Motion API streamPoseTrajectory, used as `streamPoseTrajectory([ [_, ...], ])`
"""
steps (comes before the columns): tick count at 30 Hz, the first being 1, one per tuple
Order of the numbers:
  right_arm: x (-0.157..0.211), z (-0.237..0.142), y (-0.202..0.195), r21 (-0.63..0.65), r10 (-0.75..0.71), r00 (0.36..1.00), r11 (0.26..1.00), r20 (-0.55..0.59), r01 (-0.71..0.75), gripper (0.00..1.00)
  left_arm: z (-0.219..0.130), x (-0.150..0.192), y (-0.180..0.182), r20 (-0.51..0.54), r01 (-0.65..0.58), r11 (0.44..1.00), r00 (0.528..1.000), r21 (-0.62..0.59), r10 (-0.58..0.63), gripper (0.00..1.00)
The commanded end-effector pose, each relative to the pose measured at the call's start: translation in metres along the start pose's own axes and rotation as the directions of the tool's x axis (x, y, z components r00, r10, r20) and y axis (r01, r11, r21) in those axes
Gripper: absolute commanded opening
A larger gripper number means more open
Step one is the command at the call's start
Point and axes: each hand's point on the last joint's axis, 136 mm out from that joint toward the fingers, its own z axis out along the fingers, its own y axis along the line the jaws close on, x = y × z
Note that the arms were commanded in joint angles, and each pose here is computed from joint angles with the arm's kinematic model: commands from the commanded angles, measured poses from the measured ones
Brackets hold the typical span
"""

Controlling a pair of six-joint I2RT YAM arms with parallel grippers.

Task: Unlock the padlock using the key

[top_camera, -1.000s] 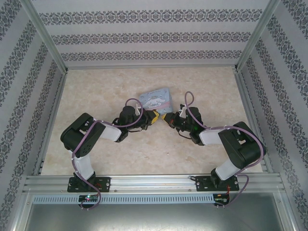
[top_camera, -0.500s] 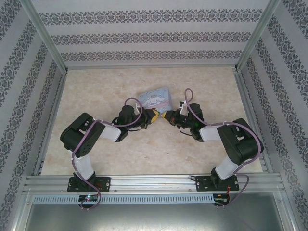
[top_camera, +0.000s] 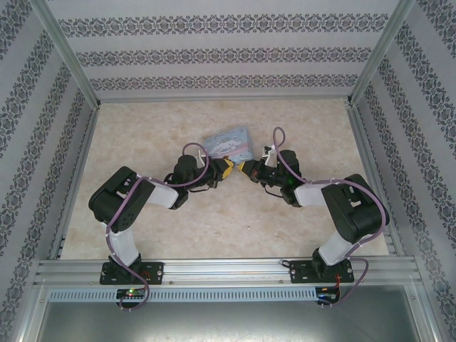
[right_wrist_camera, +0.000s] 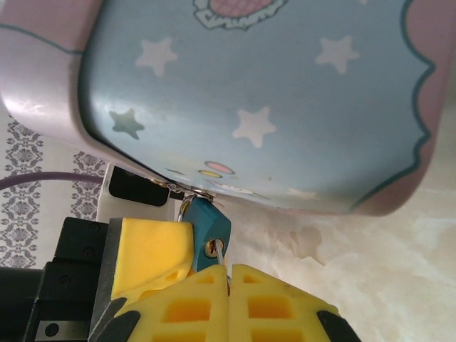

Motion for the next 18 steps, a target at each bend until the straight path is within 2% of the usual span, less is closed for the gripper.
streamPoseTrajectory([
  [1, -0.005, 0.009, 0.041, -0.129, -0.076, 0.997, 0.989, -0.013, 0.073, 0.0, 0.003, 0.039, -0.038, -0.165, -0.048, 0.991, 0.984, 0.124, 0.068, 0.0],
  [11, 0.003, 0.011, 0.028, -0.118, -0.085, 0.995, 0.99, -0.052, 0.078, 0.0, 0.005, 0.04, -0.036, -0.176, -0.06, 0.992, 0.981, 0.114, 0.08, 0.0],
  [18, 0.008, -0.001, 0.009, -0.077, -0.103, 0.993, 0.992, -0.053, 0.098, 0.0, 0.004, 0.043, -0.028, -0.197, -0.125, 0.989, 0.971, 0.075, 0.137, 0.0],
])
